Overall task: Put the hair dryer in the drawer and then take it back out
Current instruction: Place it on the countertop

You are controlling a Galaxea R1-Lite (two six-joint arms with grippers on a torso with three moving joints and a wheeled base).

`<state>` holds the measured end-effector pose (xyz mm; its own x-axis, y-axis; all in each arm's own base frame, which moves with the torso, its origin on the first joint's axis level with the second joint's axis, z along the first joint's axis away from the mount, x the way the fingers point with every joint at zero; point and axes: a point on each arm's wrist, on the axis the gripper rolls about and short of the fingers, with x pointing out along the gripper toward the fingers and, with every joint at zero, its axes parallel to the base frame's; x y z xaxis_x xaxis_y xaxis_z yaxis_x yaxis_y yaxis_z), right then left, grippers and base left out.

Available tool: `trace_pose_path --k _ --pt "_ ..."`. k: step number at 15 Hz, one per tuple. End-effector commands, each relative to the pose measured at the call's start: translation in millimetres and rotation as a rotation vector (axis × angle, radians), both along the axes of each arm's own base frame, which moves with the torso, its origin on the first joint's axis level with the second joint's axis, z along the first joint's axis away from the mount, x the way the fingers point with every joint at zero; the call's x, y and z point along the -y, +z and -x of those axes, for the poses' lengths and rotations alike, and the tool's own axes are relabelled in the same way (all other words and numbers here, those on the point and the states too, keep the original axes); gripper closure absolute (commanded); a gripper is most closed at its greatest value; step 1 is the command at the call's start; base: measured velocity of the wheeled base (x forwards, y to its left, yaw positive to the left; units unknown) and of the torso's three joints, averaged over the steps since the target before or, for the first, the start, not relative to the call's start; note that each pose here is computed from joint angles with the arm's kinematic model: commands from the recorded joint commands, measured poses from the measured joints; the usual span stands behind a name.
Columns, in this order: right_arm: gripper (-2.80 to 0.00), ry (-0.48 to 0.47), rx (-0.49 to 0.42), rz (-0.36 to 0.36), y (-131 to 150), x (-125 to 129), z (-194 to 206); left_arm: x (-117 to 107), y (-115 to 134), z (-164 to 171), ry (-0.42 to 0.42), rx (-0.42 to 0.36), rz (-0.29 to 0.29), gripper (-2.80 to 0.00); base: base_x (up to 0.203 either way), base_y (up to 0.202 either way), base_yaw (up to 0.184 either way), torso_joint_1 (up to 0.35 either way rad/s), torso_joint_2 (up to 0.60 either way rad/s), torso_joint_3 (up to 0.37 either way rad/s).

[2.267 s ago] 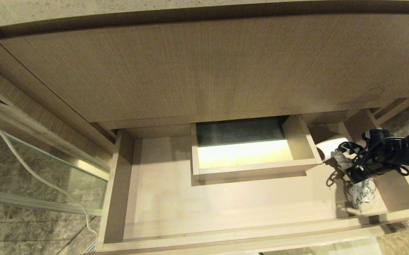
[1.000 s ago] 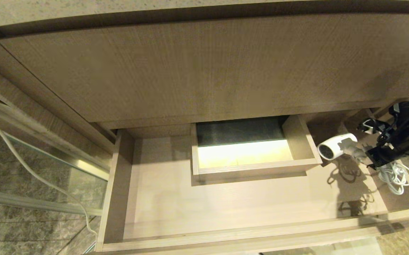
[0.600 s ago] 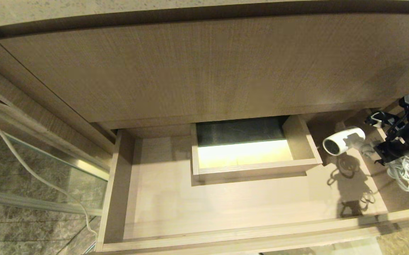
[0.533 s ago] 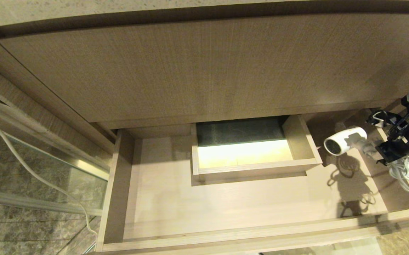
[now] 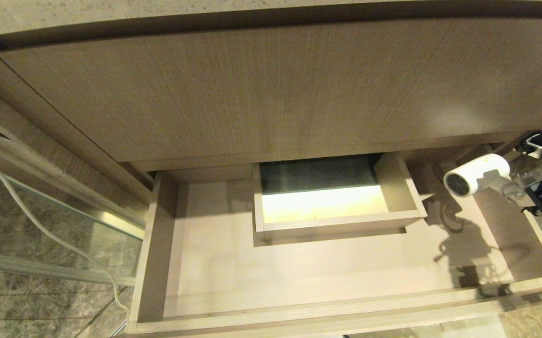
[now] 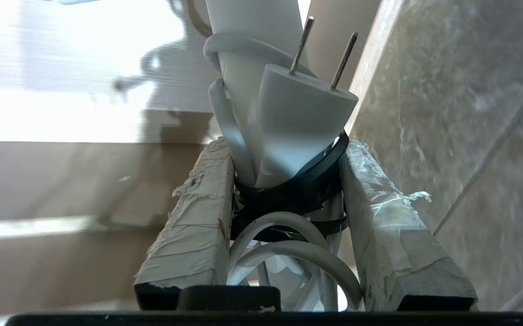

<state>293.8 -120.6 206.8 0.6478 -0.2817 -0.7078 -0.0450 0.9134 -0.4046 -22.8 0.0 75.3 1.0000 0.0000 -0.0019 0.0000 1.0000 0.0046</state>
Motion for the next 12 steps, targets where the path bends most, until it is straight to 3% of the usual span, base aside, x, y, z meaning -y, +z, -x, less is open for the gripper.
trace_pose_path --k 1,5,12 --pt "0.0 0.017 0.059 -0.004 18.0 -14.4 34.2 0.0 -0.2 -0.1 0.0 0.0 0.0 0.0 0.0 0.0 0.0 0.0 0.0 0.0" --pt "0.0 0.059 0.109 -0.022 20.8 -31.6 71.9 0.0 -0.2 -0.1 0.0 0.0 0.0 0.0 0.0 0.0 0.0 0.0 0.0 0.0" --pt "0.0 0.061 0.145 -0.002 27.5 -37.4 86.3 0.0 -0.4 -0.1 0.0 -0.001 0.0 0.0 0.0 0.0 0.0 0.0 0.0 0.0"
